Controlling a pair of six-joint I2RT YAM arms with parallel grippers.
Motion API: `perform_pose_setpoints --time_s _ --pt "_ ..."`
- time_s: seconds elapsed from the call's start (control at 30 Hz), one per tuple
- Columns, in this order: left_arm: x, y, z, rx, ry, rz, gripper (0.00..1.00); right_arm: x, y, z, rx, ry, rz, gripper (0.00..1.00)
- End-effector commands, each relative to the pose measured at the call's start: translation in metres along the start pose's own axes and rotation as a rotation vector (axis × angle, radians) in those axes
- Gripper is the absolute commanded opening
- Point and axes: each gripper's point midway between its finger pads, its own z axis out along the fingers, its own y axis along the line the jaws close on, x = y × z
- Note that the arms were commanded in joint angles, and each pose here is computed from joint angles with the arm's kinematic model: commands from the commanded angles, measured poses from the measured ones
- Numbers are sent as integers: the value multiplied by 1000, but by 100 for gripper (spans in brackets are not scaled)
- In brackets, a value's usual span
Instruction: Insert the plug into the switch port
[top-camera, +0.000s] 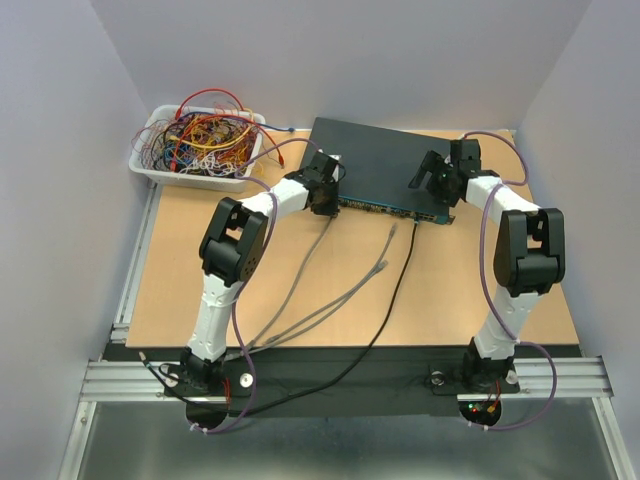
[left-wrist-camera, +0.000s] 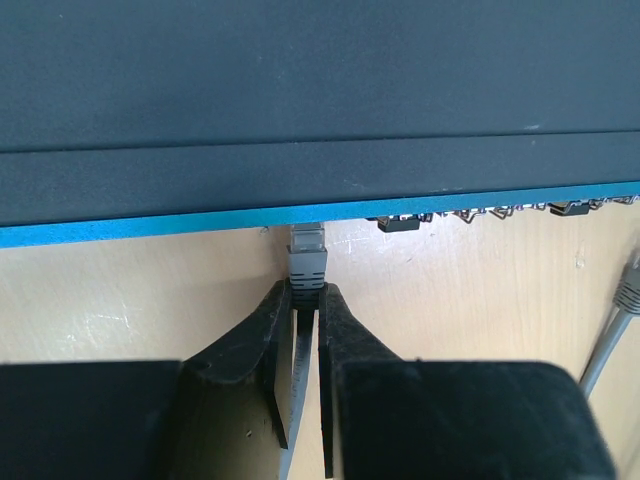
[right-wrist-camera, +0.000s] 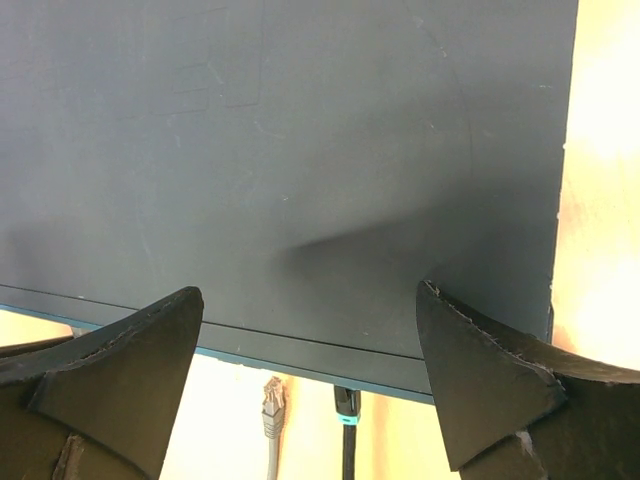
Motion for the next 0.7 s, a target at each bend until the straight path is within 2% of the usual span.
perform_pose_setpoints --time_s 0.0,0.3,0.67 --pt "-27 -10 -5 24 -72 -17 0 -2 3 -5 -29 -16 5 92" --pt "-41 -20 -15 37 -105 -17 0 1 4 -4 -37 -7 6 91" --pt "-52 -14 -22 -40 -127 -17 0 2 5 -6 -45 -6 8 91"
